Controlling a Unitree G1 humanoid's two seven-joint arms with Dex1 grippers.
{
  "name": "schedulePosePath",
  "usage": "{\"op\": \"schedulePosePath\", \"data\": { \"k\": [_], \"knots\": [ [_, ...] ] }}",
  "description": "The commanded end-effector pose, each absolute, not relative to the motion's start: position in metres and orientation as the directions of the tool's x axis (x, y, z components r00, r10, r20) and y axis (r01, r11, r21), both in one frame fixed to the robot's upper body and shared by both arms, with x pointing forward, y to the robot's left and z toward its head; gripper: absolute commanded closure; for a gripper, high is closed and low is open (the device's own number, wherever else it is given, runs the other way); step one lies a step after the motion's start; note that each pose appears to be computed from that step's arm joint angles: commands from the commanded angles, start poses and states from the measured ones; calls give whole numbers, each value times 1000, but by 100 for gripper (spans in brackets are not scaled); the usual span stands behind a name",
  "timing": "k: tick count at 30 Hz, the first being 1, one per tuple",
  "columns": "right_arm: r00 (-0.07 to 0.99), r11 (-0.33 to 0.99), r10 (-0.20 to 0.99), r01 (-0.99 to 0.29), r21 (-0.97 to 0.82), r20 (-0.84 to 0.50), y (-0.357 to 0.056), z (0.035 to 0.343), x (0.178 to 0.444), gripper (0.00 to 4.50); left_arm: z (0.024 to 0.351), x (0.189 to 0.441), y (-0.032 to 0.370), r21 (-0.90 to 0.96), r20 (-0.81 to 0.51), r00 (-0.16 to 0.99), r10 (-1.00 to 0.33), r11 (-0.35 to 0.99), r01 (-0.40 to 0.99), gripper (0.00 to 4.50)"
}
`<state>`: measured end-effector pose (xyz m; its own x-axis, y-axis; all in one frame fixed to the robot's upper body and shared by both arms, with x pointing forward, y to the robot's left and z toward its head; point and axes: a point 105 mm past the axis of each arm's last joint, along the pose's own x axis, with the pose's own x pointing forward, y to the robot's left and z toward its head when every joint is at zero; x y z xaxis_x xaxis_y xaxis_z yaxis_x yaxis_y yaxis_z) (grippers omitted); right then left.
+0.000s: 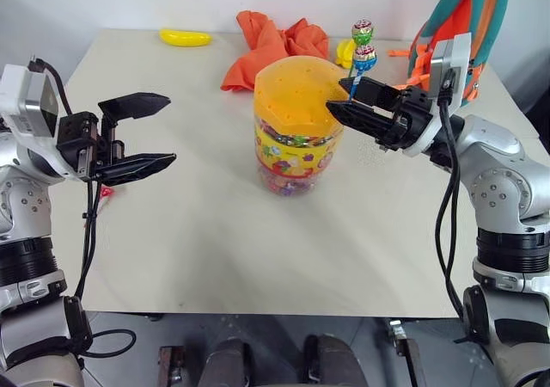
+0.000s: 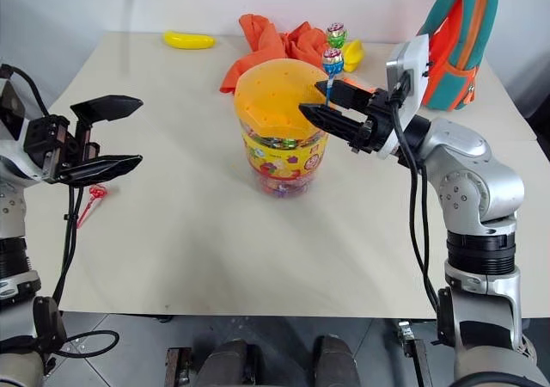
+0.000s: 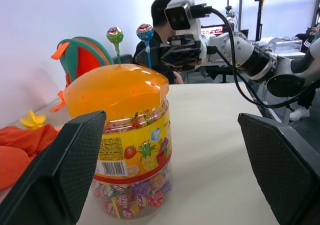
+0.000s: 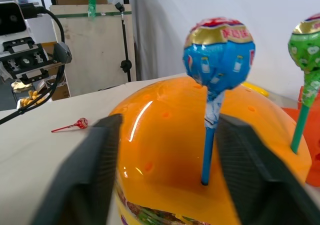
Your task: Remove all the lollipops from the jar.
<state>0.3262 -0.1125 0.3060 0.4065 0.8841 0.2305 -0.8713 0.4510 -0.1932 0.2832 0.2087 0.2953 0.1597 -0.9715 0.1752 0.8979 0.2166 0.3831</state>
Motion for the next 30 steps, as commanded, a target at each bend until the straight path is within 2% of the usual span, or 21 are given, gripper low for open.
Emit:
{"op": "schedulePosePath", "data": {
  "k": [1,5,12,15,18,21,23,26,30],
  "knots": [
    [380,447,884,-856,-259,271,-117,327,316,317,302,277,210,422,180,134,-974,200,884,0],
    [375,460,875,-840,-287,306,-119,343,314,447,303,281,210,425,178,119,-977,185,886,0],
    [386,513,846,-777,-364,368,-136,381,302,447,303,286,209,422,159,97,-982,156,893,0],
    [466,606,788,-702,-375,401,-162,405,296,447,306,286,207,424,157,67,-985,129,897,0],
    [595,687,726,-649,-326,344,-190,400,297,447,304,286,208,410,136,54,-989,106,906,0],
    [765,746,643,-615,-255,36,-221,348,311,447,305,287,213,405,106,49,-993,88,910,0],
    [821,793,560,-570,-214,-111,-242,317,318,447,308,287,215,406,99,49,-994,85,910,0],
    [875,863,424,-469,-189,-235,-273,277,329,447,310,287,217,406,82,50,-995,79,911,0],
    [886,917,278,-360,-173,-371,-300,230,340,447,310,291,220,400,72,84,-994,106,911,0]
  ]
}}
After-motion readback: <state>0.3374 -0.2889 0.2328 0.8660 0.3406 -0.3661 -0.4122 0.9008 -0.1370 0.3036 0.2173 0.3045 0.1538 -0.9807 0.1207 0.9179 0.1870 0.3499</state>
